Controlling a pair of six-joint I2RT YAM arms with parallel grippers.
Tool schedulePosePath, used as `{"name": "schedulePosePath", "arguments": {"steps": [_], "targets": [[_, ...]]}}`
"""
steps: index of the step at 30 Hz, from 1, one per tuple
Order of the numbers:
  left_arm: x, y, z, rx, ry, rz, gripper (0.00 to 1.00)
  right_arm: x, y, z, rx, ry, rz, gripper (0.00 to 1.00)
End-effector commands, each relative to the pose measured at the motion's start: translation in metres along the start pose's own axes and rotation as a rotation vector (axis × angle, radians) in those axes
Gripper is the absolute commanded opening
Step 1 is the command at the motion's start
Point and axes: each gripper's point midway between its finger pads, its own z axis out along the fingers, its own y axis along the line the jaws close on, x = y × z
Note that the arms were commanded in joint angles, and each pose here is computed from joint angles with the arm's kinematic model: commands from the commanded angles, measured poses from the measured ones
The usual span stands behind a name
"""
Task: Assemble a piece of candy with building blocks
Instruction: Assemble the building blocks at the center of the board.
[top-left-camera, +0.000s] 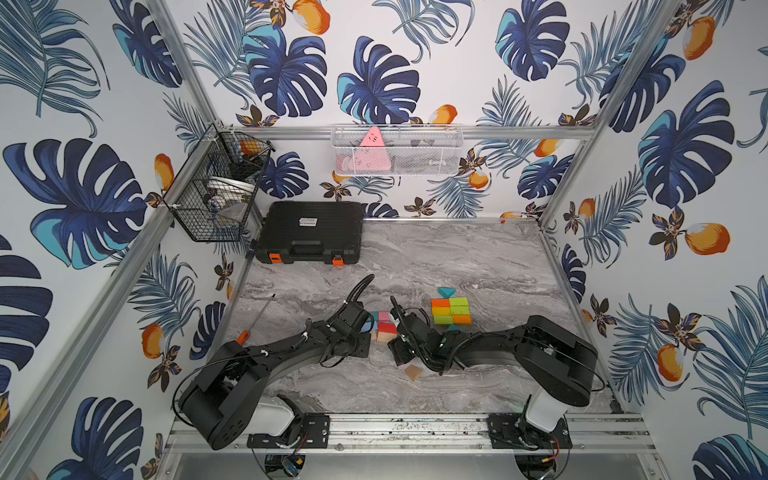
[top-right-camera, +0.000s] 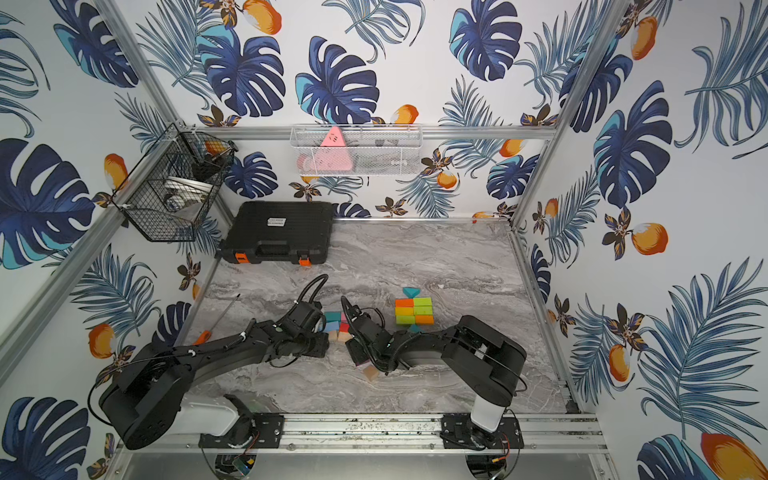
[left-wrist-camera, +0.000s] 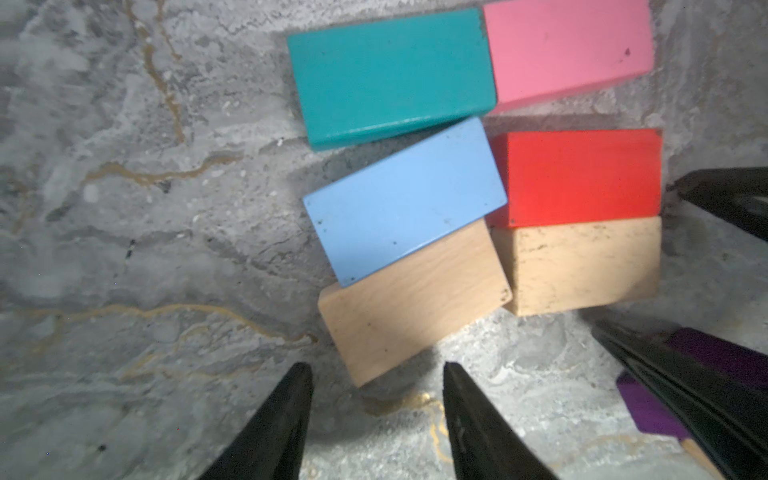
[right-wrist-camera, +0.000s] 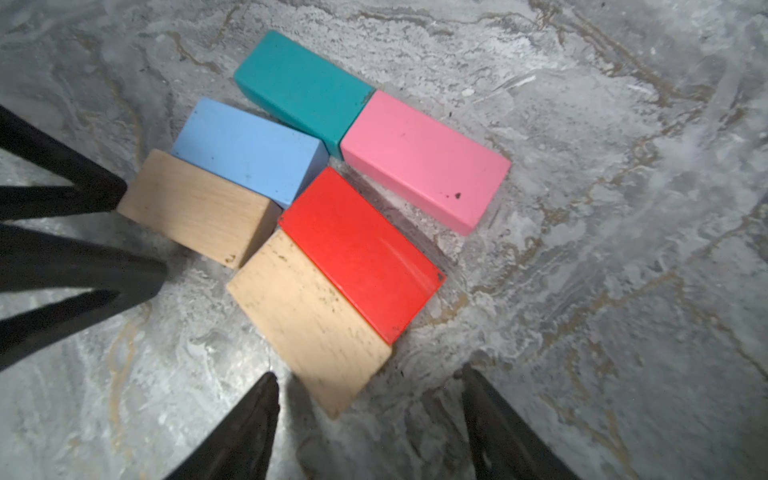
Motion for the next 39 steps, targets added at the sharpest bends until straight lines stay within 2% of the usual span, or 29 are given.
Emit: {"name": "schedulePosePath", "arguments": {"steps": [1, 25, 39], "targets": [[0.012, 0.009, 0.002, -0.045, 0.054, -0.018, 0.56, 0.054, -0.017, 0.000, 0.052, 0.206, -0.015, 0.71], [-0.001, 0.012, 0.006, -0.098, 0.048, 0.003, 0.55, 0.053, -0.023, 0.007, 0.058, 0.206, 0.001, 0.71], [0.008, 0.017, -0.002, -0.100, 0.050, -0.021, 0.56, 0.052, -0.022, 0.001, 0.044, 0.196, 0.013, 0.71]]}}
